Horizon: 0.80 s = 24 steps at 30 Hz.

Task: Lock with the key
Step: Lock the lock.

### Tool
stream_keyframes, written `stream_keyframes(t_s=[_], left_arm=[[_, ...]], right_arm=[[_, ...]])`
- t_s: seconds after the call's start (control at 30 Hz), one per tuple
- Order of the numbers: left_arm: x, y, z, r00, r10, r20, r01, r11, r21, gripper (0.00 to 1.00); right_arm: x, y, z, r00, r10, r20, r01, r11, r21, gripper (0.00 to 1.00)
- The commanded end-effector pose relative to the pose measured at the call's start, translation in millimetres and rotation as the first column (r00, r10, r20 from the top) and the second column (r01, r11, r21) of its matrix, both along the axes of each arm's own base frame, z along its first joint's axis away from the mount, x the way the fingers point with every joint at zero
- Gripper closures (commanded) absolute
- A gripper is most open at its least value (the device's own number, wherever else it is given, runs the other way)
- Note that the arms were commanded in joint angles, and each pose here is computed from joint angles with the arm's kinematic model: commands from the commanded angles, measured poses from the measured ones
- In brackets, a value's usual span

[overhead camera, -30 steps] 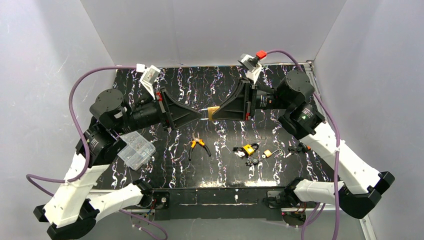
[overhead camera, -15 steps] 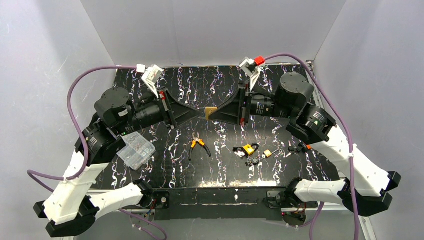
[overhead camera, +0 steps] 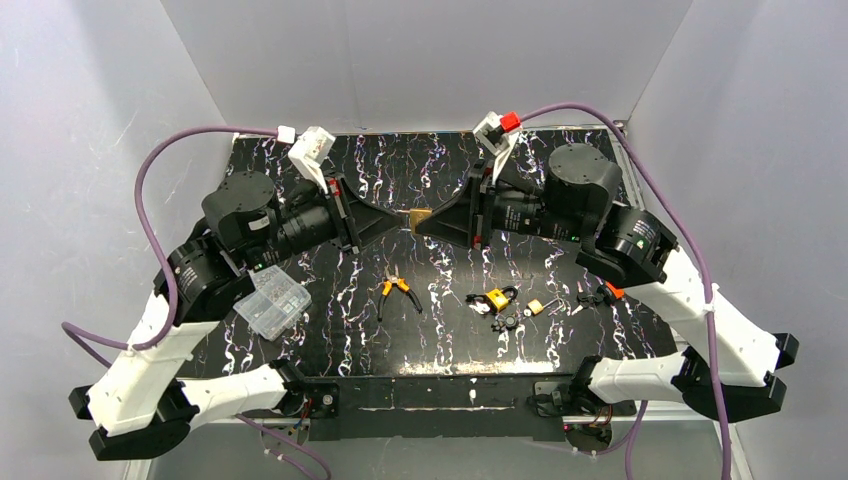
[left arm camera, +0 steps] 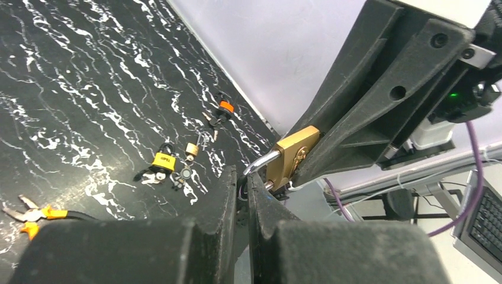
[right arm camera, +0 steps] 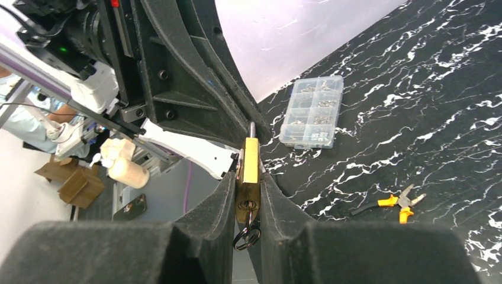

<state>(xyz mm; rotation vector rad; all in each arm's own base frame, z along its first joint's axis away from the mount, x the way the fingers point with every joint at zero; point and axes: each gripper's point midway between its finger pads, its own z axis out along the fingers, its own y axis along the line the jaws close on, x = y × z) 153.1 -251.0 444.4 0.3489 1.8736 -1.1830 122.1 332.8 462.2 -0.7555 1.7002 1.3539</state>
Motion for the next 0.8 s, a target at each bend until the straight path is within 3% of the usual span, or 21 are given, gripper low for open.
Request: stream_keyframes(t_s=[0.0, 0.43, 0.77], left_arm=[[-6, -35, 15, 0.996, -0.092, 0.018, 0.093, 0.994, -0.048, 1.00], [-13, -48, 28, 0.994, -0.090, 0.070, 0.094, 0.993, -0.068, 1.00], [-44, -66, 62, 0.966, -0.216, 0.144, 0.238, 0.959, -0.154, 1.00]], right_arm=[[-4, 35, -10, 0.998, 0.060, 0.032, -0.059, 0.997, -0.040, 0.99], [5, 46, -32, 1.000, 0.020, 0.022, -0.017, 0.993, -0.117, 0.99], [3, 51, -42, 0.999, 0.047, 0.012, -0.045, 0.990, -0.131, 0.99]])
